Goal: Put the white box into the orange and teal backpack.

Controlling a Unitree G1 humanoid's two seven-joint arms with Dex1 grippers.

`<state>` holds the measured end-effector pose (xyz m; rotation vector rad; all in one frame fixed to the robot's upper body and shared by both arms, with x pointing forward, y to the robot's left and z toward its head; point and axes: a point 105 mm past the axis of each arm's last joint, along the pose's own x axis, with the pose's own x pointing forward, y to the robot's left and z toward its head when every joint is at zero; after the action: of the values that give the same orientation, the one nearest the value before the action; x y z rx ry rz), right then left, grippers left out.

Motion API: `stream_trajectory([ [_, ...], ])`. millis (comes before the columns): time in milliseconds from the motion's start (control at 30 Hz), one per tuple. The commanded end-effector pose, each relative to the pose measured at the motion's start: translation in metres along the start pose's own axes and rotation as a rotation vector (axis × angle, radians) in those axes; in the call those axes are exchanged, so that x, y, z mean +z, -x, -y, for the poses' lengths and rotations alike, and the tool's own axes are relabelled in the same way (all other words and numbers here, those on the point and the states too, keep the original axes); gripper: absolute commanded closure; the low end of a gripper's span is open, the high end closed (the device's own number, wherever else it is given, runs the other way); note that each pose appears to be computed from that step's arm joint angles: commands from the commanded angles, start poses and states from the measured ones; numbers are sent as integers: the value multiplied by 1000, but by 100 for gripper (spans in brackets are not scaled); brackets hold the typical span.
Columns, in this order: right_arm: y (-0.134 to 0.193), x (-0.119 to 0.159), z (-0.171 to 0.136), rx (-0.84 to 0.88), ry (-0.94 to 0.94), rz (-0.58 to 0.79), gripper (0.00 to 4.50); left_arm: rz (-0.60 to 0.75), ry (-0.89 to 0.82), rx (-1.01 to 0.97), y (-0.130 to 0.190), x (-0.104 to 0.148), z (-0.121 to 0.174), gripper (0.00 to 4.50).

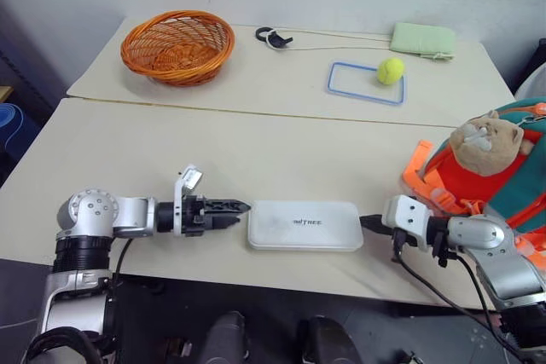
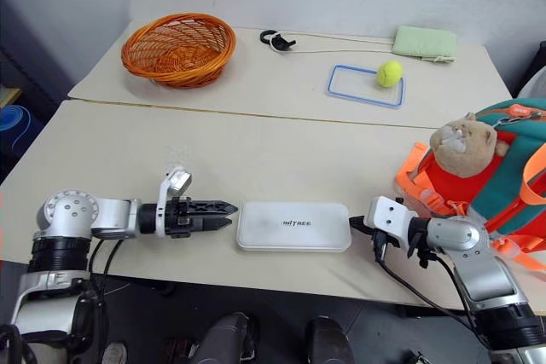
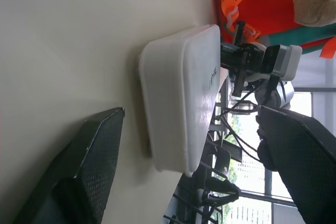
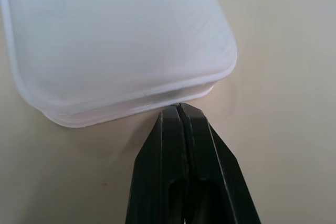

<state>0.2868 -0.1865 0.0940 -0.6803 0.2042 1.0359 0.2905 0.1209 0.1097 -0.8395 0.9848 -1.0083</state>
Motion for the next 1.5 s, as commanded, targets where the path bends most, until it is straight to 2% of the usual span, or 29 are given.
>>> stream_trajectory([
  [33,-10,7,-7,29,20,24,450,-38,37,-27,-23,-5,3,20],
  [267,-18,19,-8,15,3,70,450,-47,76,-96,-39,-8,15,20],
  [300,-19,20,-10,18,0,76,450,-46,78,-101,-41,-9,16,64],
  [333,-19,21,-12,21,-9,81,450,-48,78,-113,-43,-10,18,70],
  [533,-2,25,-9,-35,-105,140,450,-66,55,-165,-39,-14,32,239],
  [633,22,32,-4,-135,-208,221,397,-4,-28,-229,-29,-6,51,318],
  [667,28,31,-6,-142,-226,223,365,14,-51,-244,-27,-4,56,327],
  [767,54,27,-16,-180,-323,221,255,24,-200,-218,-13,-8,67,327],
  [867,86,18,-29,-291,-430,194,191,111,-400,-224,3,-4,77,327],
  [1000,113,1,-63,-377,-504,91,64,211,-674,-278,18,1,79,327],
  [1033,123,-5,-67,-447,-516,92,31,227,-774,-275,19,2,77,327],
  [1133,150,-21,-68,-652,-526,71,31,301,-946,-293,21,7,78,327],
  [1200,169,-29,-68,-751,-547,88,31,323,-978,-304,23,8,79,327],
  [1267,194,-40,-72,-852,-586,87,0,314,-1021,-310,26,6,80,327],
  [1300,204,-44,-72,-891,-584,71,0,301,-1030,-309,27,5,80,327],
  [1400,220,-47,-68,-946,-566,70,0,260,-1054,-280,33,3,73,327],
  [1500,219,-35,-46,-930,-508,143,0,263,-1052,-258,37,5,68,327],
])
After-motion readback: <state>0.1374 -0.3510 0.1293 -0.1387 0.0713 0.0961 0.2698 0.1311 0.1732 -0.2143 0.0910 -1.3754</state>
